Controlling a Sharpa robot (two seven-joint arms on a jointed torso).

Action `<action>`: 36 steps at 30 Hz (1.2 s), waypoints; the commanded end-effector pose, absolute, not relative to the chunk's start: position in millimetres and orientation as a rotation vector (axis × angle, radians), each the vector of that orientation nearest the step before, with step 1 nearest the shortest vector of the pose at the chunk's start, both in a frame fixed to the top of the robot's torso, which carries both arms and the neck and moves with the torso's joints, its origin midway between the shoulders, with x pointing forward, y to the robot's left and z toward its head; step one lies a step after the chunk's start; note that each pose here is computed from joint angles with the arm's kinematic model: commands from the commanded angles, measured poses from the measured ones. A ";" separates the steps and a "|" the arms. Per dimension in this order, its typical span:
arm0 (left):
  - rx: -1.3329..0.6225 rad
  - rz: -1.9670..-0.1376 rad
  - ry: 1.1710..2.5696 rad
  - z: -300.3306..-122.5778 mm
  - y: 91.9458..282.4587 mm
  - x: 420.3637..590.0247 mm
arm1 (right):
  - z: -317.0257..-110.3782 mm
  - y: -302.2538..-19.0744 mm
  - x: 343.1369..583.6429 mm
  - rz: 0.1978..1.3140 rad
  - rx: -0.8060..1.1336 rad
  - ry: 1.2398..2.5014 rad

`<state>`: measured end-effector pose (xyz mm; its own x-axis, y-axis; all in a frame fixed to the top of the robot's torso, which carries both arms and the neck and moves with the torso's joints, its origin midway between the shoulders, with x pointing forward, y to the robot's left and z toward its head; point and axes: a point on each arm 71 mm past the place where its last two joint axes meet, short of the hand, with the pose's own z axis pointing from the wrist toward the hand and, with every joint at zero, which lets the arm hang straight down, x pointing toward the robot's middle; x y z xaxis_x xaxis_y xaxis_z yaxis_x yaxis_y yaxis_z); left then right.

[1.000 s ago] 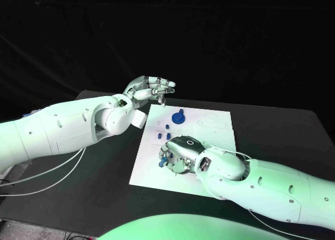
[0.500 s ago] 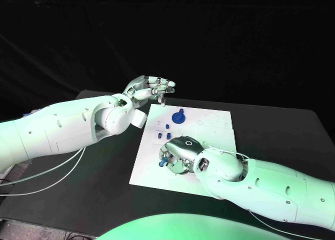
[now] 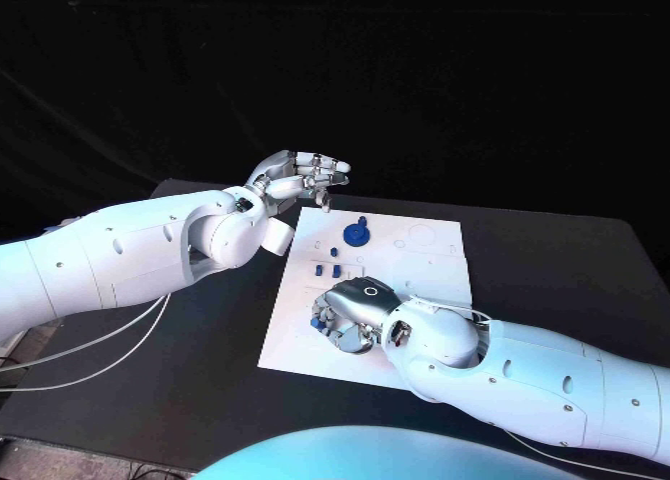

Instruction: Assemble the parts on the task board

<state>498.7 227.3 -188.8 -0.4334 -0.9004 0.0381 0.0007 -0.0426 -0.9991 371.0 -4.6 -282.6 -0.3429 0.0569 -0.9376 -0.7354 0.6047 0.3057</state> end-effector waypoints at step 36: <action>-0.991 -1.582 1.508 -189.4 231.5 494.3 | -241.3 -205.6 390.5 0.747 0.258 1.952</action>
